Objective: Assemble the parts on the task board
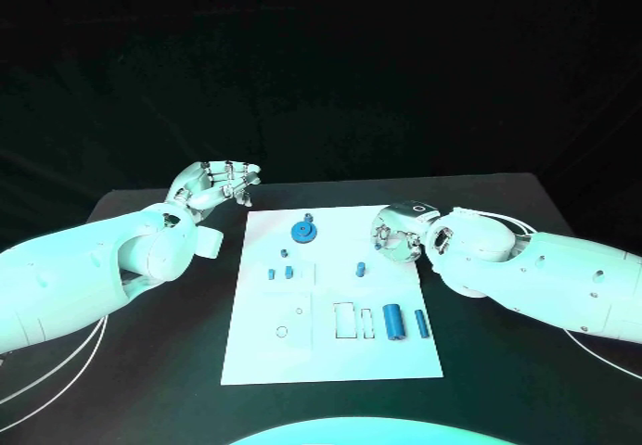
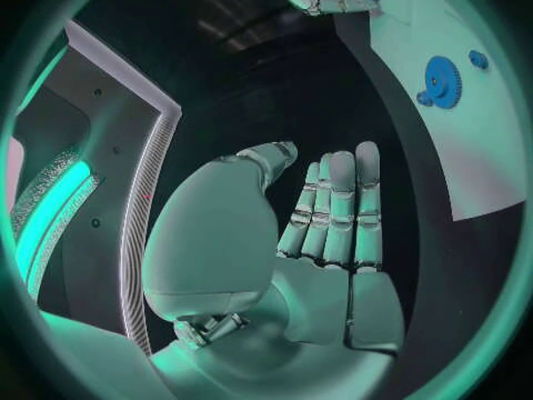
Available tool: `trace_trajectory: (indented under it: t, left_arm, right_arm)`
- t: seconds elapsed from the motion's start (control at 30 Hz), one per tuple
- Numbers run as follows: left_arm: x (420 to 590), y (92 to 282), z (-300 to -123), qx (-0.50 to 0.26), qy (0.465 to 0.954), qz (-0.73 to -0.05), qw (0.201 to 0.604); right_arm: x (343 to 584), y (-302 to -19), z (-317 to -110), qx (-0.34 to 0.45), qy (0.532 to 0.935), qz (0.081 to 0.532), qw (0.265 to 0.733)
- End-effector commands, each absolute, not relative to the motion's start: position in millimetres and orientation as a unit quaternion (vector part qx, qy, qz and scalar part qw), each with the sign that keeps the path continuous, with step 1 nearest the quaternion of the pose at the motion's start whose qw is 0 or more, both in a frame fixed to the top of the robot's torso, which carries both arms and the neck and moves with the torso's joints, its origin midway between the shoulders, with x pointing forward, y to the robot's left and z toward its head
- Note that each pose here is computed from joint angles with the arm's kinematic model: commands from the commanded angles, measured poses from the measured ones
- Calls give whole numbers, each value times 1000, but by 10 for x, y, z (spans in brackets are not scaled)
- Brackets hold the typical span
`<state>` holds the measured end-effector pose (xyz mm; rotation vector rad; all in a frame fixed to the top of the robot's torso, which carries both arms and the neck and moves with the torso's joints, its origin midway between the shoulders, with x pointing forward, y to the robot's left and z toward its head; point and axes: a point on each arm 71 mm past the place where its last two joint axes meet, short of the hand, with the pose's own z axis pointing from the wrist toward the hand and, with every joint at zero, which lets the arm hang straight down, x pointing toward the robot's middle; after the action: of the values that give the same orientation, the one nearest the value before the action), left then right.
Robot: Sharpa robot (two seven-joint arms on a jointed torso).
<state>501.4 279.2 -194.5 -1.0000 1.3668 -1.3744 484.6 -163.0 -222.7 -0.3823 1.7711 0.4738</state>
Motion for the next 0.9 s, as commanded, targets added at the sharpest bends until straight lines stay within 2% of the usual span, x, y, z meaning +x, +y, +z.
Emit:
trace_trajectory:
  t: [0.03, 0.4, 0.9]
  left_arm:
    - [5009, 2779, -1926, -405, 549, -570, 458]
    - [5009, 2773, -1932, -404, 554, -569, 455]
    - [4996, 2742, -1941, -400, 565, -568, 445]
  right_arm:
    - [4836, -1619, -2265, -182, 771, 185, 582]
    - [4841, -1565, -2303, -179, 765, 177, 593]
    - [4813, -1506, -2371, -179, 774, 181, 580]
